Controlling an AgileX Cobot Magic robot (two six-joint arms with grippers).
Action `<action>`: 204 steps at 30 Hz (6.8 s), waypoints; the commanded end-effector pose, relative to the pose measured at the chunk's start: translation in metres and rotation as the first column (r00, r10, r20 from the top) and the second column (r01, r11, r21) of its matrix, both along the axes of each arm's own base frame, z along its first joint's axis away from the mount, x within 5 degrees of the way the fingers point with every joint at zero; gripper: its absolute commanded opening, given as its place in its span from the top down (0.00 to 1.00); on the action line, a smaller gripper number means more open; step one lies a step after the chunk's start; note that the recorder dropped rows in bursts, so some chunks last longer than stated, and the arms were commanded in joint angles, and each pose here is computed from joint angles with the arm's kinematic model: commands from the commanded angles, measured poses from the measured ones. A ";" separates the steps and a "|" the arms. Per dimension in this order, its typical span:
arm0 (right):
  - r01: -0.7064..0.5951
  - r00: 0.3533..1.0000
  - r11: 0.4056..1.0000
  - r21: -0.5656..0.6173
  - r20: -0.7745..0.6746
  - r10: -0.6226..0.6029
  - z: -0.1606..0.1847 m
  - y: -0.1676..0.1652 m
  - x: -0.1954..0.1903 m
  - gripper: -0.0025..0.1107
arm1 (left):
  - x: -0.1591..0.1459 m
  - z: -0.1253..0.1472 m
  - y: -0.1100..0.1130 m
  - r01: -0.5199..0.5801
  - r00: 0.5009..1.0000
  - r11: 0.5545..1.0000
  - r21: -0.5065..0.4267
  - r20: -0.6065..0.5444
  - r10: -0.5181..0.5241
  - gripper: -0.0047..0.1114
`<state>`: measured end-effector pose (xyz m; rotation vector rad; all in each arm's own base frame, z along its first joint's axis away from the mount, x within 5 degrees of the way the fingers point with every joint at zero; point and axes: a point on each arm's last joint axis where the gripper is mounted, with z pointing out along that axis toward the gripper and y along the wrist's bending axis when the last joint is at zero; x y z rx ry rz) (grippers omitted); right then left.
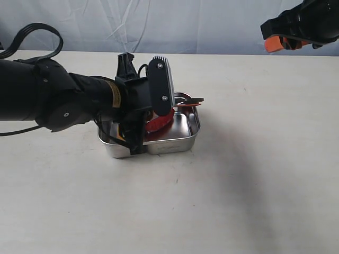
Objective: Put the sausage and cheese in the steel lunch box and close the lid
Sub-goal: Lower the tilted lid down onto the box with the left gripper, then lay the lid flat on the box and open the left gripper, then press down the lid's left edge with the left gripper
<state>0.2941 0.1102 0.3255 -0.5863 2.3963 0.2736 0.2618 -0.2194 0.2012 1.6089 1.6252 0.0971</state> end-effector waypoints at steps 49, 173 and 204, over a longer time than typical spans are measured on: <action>-0.012 0.999 1.000 -0.014 -0.048 0.011 0.000 -0.001 -0.006 0.60 | -0.014 -0.050 0.010 -0.177 0.899 0.972 0.156 -0.377 0.225 0.66; -0.025 0.993 1.000 -0.009 -0.116 0.023 -0.003 0.000 -0.011 0.60 | -0.013 0.019 0.016 -0.186 0.953 0.982 0.019 -0.241 0.185 0.45; -0.026 0.992 1.000 -0.010 -0.121 0.025 -0.003 -0.001 -0.011 0.60 | -0.001 0.039 0.103 -0.923 0.288 0.386 -0.015 -0.691 0.663 0.96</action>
